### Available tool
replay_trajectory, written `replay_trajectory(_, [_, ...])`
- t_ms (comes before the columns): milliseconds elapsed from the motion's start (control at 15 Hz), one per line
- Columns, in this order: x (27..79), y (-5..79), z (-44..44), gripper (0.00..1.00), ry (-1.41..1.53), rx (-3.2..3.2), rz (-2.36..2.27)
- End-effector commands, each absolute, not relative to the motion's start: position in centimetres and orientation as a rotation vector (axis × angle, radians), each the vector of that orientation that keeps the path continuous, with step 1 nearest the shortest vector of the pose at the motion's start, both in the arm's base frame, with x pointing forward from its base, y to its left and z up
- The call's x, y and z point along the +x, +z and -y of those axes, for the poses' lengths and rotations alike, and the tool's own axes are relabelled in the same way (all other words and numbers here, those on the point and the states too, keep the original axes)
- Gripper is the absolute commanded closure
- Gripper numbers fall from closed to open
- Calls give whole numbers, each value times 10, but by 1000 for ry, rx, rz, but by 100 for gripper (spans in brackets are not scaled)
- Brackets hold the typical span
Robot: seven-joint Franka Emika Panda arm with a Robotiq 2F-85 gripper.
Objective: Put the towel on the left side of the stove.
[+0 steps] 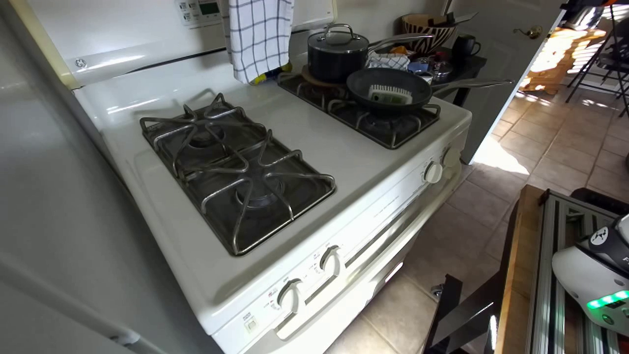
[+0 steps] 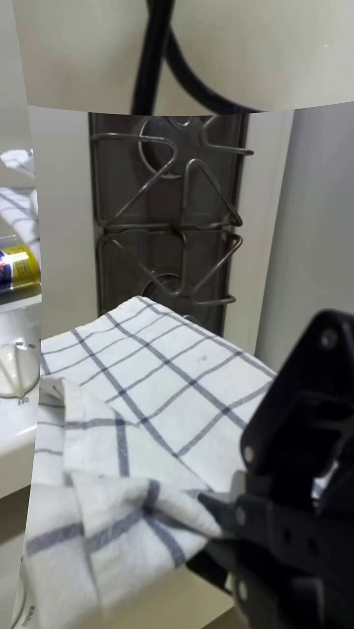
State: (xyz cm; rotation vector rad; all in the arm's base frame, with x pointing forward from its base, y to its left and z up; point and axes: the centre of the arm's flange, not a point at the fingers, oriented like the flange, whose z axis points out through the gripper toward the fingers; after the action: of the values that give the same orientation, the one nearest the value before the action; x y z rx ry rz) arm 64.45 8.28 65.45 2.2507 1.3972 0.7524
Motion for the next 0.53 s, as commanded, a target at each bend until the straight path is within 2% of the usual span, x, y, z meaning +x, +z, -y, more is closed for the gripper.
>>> replay_trajectory(0, [649,655,-84,99,758,2249,-1398])
replay_trajectory(467, [665,656,-105,100,802,2296,-1332])
